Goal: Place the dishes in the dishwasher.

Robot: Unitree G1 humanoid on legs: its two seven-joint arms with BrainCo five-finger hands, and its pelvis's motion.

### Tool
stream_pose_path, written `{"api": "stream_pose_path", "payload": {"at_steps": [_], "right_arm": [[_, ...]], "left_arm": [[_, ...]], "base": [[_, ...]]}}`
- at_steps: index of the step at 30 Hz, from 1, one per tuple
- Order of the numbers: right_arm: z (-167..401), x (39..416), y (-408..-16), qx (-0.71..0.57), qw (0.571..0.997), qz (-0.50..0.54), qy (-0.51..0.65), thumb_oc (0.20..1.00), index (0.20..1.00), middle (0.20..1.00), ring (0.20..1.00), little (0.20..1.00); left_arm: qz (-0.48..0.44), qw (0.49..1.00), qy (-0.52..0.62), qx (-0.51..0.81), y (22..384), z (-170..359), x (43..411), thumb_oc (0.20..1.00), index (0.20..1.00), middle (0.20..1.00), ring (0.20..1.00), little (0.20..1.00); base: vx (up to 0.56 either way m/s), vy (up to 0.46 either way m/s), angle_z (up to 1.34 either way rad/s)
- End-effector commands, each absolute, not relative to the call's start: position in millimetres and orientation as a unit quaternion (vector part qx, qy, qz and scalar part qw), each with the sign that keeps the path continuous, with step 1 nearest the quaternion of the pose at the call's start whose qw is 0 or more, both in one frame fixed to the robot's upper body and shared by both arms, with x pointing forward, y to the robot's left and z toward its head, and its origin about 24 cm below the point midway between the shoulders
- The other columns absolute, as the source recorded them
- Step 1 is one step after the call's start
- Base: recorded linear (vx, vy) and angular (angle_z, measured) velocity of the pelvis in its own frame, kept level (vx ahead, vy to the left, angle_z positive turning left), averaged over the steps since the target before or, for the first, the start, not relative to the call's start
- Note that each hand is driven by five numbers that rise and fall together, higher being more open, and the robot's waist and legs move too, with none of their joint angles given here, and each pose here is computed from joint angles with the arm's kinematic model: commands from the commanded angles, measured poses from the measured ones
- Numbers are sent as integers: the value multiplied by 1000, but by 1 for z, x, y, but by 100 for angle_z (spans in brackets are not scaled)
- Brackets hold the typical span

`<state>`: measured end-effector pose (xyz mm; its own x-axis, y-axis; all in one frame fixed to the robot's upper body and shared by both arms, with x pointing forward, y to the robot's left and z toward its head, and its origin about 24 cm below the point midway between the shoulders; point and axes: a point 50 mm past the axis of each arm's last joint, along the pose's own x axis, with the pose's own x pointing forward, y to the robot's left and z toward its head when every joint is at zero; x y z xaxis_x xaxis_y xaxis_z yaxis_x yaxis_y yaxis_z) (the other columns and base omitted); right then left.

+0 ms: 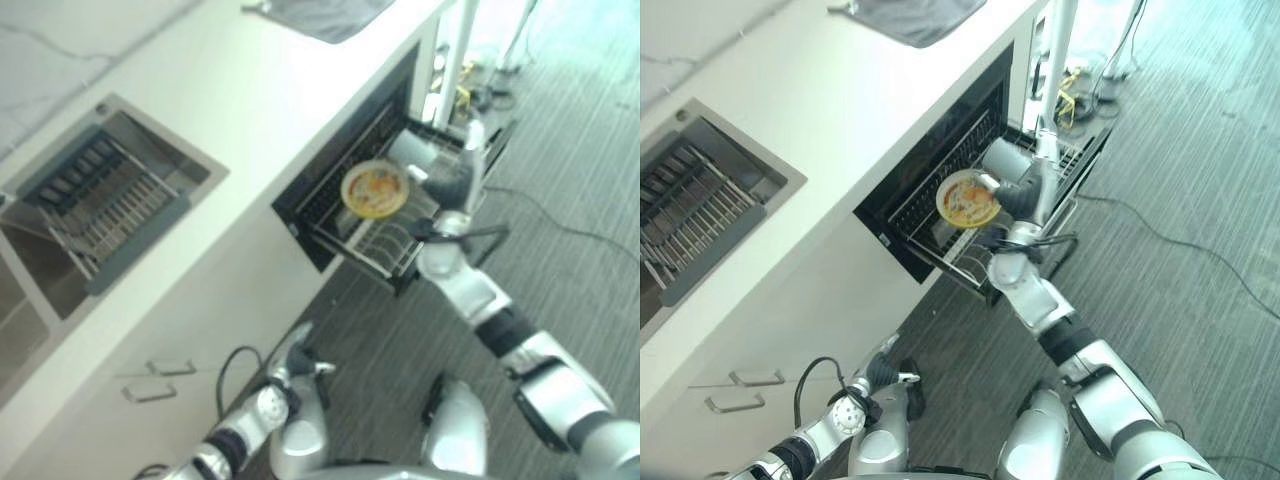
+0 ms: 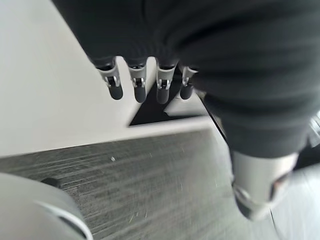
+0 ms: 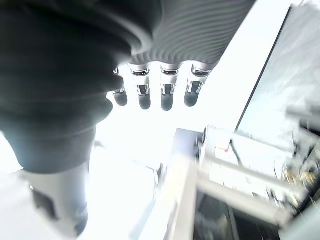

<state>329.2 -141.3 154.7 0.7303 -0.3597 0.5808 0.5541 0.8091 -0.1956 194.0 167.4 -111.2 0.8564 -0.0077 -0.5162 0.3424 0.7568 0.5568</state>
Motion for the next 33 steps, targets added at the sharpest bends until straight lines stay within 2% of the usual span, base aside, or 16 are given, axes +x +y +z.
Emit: {"api": "stream_pose_path", "payload": {"at_steps": [1,4,6,7,9,13,17,20,24,33], "right_arm": [[202,328,-148,-122,897,-243,-350,1000,1000,1000,1000,1000],[198,311,-180,-133,886,-256,-364,1000,1000,1000,1000,1000],[195,299,-201,-126,897,-230,-355,1000,1000,1000,1000,1000],[186,287,-226,-108,903,-249,-332,1000,1000,1000,1000,1000],[178,282,-241,-94,908,-266,-311,1000,1000,1000,1000,1000],[140,275,-271,-38,919,-315,-233,1000,1000,1000,1000,1000],[75,273,-294,74,920,-374,-94,1000,1000,1000,1000,1000],[34,274,-293,117,925,-362,-13,1000,1000,1000,1000,1000],[12,288,-276,160,932,-321,46,1000,1000,1000,1000,1000],[38,348,-240,213,963,-152,68,1000,1000,1000,1000,1000]], "left_arm": [[-111,901,310,283,170,-123,178,1000,1000,1000,1000,1000],[-63,896,379,221,183,-138,151,1000,1000,1000,1000,1000],[-46,888,407,208,192,-143,138,1000,1000,1000,1000,1000],[-35,879,431,199,200,-147,127,1000,1000,1000,1000,1000],[-36,873,446,196,202,-149,121,1000,1000,1000,1000,1000],[-51,852,481,203,203,-155,103,1000,1000,1000,1000,1000],[-93,826,502,240,201,-159,97,1000,1000,1000,1000,1000],[-130,811,506,264,200,-159,100,1000,1000,1000,1000,1000],[-161,808,491,283,200,-156,113,1000,1000,1000,1000,1000],[-179,843,415,292,186,-137,162,1000,1000,1000,1000,1000]], "base": [[159,-124,-12],[137,-115,-3],[133,-128,-9],[121,-135,-5],[58,-97,-5],[72,-82,-3],[108,-104,4],[137,-69,11],[69,0,28],[-101,56,29]]}}
